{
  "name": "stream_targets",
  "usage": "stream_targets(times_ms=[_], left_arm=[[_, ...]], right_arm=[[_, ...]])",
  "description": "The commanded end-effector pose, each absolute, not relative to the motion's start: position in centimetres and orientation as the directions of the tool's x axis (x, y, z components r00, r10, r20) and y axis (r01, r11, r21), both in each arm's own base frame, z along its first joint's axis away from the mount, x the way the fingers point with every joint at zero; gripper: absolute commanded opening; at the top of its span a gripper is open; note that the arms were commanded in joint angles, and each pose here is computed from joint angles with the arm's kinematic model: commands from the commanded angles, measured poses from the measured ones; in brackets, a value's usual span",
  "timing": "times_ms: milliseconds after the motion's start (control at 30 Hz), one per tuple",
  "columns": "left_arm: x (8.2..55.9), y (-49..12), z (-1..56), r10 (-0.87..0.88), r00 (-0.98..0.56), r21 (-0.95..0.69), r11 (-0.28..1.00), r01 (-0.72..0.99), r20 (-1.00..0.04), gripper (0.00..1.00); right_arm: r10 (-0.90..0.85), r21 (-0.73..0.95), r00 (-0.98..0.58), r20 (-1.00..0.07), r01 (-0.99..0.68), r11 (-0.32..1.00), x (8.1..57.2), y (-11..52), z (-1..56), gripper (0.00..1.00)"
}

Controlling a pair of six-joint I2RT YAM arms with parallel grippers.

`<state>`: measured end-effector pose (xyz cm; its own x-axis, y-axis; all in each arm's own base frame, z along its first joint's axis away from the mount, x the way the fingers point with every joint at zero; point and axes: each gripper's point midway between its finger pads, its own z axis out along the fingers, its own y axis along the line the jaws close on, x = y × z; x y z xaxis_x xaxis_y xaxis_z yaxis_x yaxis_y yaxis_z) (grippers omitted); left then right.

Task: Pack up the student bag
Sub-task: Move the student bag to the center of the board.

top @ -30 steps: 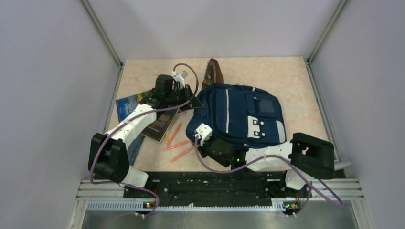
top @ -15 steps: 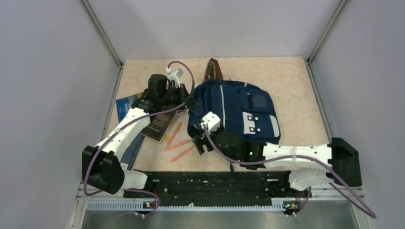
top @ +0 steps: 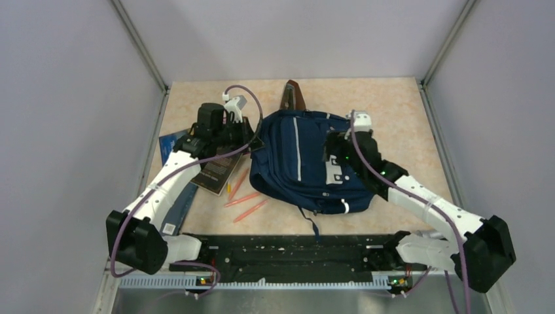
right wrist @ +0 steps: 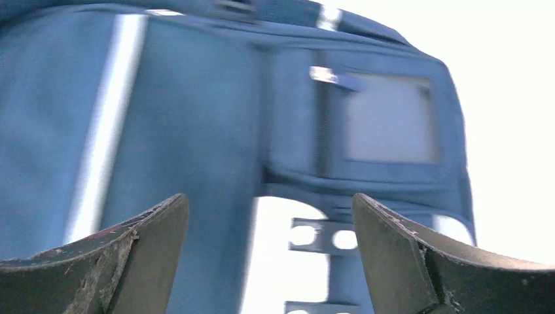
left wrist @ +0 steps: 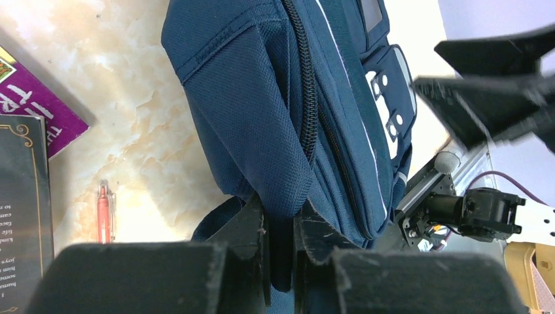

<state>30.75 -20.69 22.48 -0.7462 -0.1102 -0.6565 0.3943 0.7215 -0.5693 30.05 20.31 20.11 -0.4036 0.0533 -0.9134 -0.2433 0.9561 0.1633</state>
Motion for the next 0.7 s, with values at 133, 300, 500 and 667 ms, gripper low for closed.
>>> stream_targets(times_ms=[133,300,500,667], left_arm=[[32.1,-20.0,29.2,-0.145,-0.560,-0.476,0.717,0.509,-0.816,0.00],[32.0,-19.8,29.4,-0.145,-0.556,-0.473,0.720,0.508,-0.818,0.00],[31.8,-20.0,29.5,-0.148,-0.564,-0.485,0.707,0.514,-0.812,0.00],[31.7,-19.9,29.7,-0.150,-0.557,-0.481,0.709,0.515,-0.817,0.00]], right_arm=[[0.325,0.299,-0.532,-0.782,0.137,0.944,32.4,7.8,12.1,0.92],[0.434,0.332,-0.497,-0.752,0.283,0.900,30.9,3.0,8.8,0.94],[0.473,0.378,-0.517,-0.714,0.284,0.881,30.1,2.8,7.1,0.94],[0.518,0.475,-0.558,-0.649,0.235,0.848,29.7,4.5,6.0,0.92]])
